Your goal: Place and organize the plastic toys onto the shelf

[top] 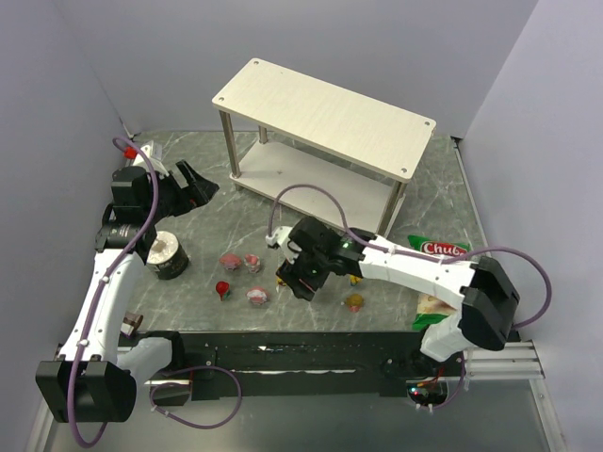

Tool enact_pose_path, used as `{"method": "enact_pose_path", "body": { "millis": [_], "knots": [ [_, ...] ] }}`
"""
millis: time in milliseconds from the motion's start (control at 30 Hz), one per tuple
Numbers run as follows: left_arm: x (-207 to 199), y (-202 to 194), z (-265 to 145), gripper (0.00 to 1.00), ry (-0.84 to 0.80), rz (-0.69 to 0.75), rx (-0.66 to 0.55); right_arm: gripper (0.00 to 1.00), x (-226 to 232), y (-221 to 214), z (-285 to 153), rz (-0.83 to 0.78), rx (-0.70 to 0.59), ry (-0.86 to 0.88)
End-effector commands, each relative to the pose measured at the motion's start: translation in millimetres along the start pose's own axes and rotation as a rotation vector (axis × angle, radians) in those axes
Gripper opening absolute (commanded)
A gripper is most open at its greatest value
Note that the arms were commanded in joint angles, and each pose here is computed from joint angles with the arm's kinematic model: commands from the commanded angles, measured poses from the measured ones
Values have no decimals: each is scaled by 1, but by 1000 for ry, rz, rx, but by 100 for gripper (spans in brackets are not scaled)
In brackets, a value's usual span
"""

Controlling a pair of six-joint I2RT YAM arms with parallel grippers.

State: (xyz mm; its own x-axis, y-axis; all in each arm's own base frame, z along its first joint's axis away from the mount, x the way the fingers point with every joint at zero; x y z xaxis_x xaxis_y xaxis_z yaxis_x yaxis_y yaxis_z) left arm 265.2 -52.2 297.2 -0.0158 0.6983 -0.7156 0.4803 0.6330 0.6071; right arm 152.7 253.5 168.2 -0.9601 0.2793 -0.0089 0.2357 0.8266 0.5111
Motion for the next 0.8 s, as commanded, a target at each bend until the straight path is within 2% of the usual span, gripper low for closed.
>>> {"method": "enact_pose_path", "body": {
  "millis": [0, 233, 400, 567, 767],
  "knots": [
    [-6, 4, -6, 96, -25, 10, -23, 6, -4, 18, -46, 137, -23, -111],
    [-4, 5, -5, 96, 1, -7, -31, 9, -19, 29, -75, 359, -7, -336],
    [-3, 3, -4, 96, 3, -16, -15, 9, -52, 27, -69, 590, -53, -454],
    [-7, 1, -8, 96, -23, -15, -1, 2, -84, 20, -57, 705, -105, -558],
    [-8, -4, -15, 96, -38, -31, 6, 1, -114, 19, -32, 794, -75, -696]
  ]
}}
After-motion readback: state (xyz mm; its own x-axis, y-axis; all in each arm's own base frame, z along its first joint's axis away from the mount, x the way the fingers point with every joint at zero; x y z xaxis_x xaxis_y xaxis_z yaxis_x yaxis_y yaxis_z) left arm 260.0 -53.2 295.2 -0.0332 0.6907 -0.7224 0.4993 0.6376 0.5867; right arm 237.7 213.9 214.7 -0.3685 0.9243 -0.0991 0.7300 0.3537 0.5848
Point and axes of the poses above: each gripper's point midway between its finger pads, its own z axis out along the fingers, its own x axis along the line the jaws close on, y = z × x, the point moved 8 cm from there along -z, back along the fingers, and after that the axes turned 13 degrees about -z, right-handed, at the moved point
